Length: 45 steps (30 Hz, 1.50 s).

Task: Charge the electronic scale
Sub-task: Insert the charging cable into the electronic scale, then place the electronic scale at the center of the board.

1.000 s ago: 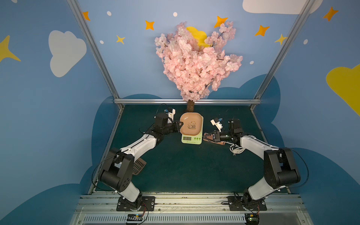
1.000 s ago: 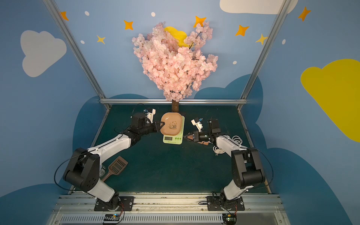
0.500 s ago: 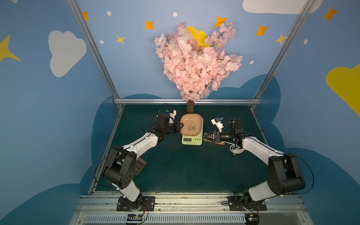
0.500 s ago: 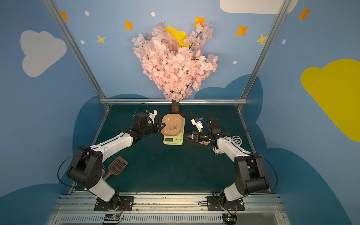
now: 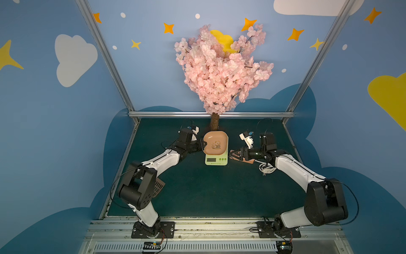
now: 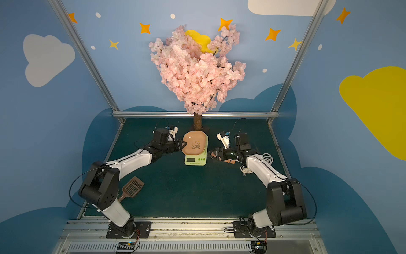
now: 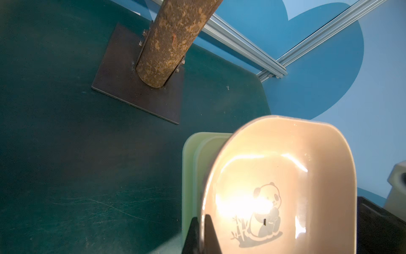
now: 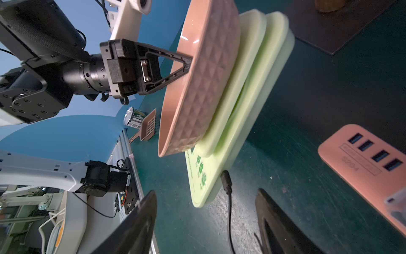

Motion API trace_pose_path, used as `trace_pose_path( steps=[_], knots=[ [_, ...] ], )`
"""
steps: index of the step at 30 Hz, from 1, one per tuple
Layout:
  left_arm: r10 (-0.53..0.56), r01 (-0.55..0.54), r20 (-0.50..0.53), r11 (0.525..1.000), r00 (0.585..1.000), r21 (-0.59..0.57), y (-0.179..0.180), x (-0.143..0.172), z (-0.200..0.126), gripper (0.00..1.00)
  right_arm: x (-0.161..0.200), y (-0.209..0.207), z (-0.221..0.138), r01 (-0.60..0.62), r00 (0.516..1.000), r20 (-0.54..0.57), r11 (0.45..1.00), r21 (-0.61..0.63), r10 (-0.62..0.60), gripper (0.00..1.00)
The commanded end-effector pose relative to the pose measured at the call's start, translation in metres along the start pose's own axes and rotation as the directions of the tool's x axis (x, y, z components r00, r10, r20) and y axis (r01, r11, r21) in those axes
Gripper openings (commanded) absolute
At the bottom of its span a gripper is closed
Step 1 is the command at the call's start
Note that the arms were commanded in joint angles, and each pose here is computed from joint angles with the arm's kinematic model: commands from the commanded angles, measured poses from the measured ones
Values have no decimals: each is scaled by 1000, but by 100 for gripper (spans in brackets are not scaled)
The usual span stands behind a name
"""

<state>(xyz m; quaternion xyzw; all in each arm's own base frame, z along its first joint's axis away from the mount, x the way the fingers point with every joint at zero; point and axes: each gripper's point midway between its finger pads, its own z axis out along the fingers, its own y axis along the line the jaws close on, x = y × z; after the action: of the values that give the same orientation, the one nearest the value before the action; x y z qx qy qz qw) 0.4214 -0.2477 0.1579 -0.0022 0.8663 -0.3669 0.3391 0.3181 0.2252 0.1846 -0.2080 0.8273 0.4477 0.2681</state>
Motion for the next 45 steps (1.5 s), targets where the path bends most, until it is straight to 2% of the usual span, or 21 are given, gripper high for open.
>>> trace_pose_path(
  steps=[1, 7, 19, 29, 40, 45],
  knots=[
    [-12, 10, 53, 999, 999, 41, -14, -15, -3, 3, -22, 14, -16, 80, 995, 53, 996, 50, -82, 71],
    [-44, 44, 31, 999, 999, -6, -6, -4, 4, 3, -43, 27, -40, 130, 981, 130, 985, 111, -145, 72],
    [-70, 63, -55, 990, 996, -122, 18, 23, 28, 3, -69, 14, -86, 111, 921, 320, 937, 332, -222, 73],
    [-112, 77, -145, 971, 983, -225, 36, 39, 55, 3, -65, 4, -101, 79, 915, 340, 924, 374, -216, 74],
    [-60, -2, -192, 952, 980, -305, 39, 44, 64, 3, -61, -12, -105, 31, 921, 345, 916, 399, -182, 74],
    [-56, -15, -206, 945, 977, -327, 41, 46, 68, 7, -60, -26, -110, -21, 917, 368, 901, 433, -155, 74]
  ],
)
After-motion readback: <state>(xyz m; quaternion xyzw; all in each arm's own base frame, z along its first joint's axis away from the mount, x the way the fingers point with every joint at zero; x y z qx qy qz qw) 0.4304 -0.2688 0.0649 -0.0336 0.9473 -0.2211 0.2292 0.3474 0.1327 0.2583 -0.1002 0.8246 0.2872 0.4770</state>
